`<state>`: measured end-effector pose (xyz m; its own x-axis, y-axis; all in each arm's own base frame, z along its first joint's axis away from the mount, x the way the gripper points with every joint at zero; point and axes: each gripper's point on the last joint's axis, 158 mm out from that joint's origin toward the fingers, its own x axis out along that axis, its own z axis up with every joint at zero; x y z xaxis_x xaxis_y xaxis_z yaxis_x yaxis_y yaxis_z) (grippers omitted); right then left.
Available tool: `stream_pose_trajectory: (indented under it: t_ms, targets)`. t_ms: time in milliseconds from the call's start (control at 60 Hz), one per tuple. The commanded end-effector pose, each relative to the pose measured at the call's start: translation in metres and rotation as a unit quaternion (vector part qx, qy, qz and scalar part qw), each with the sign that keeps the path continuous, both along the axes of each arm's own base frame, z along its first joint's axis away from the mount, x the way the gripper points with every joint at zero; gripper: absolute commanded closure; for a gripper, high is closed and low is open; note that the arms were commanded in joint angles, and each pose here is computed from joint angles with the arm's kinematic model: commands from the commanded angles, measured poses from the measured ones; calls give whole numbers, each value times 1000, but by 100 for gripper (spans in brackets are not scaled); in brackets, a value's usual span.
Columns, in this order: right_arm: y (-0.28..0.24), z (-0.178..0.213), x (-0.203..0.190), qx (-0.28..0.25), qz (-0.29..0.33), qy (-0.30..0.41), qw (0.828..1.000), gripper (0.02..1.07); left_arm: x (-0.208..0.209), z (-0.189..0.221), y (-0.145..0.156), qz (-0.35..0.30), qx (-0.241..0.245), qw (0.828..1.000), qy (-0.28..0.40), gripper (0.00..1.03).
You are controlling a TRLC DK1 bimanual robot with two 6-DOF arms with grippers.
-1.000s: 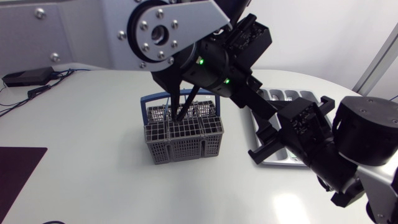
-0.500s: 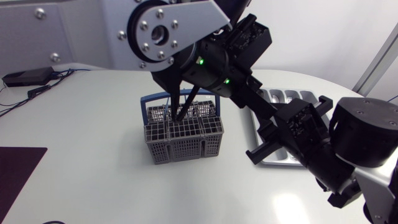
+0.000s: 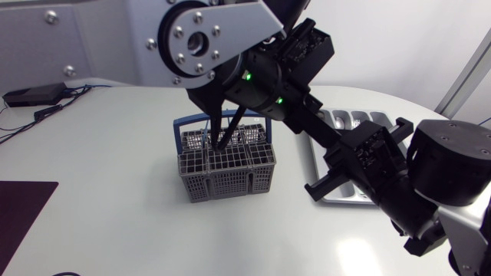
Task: Unload the cutlery basket into the drawer organizer.
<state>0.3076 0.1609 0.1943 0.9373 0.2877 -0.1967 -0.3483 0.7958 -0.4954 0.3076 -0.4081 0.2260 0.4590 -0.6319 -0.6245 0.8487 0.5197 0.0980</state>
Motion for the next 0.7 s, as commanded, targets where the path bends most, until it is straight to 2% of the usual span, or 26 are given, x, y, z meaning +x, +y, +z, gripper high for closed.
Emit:
stream_pose_trajectory:
  t_ms: [0, 83, 167, 267, 333, 417, 517, 683]
  targets:
    - [3, -11, -3, -17, 8, 9, 1000, 101, 1, -9, -3, 2, 2, 1000, 12, 100]
    - [3, -13, -3, -20, 8, 12, 1000, 101, 2, -6, -3, 5, 0, 1000, 11, 97]
    - [3, -15, -4, -22, 9, 15, 1000, 101, 4, -3, -3, 7, -3, 1000, 9, 87]
    - [3, -17, -5, -25, 11, 17, 999, 101, 7, 4, -2, 11, -9, 1000, 5, 62]
    - [2, -19, -7, -28, 12, 20, 999, 101, 8, 11, -1, 13, -16, 1000, 1, 40]
    - [1, -21, -9, -30, 15, 22, 999, 101, 11, 22, 2, 17, -25, 1000, -6, 23]
    - [0, -27, -14, -37, 23, 26, 999, 101, 18, 40, 13, 31, -41, 999, -20, 13]
    - [-11, -41, -20, -47, 42, 43, 997, 101, 37, 70, 40, 62, -60, 995, -47, 9]
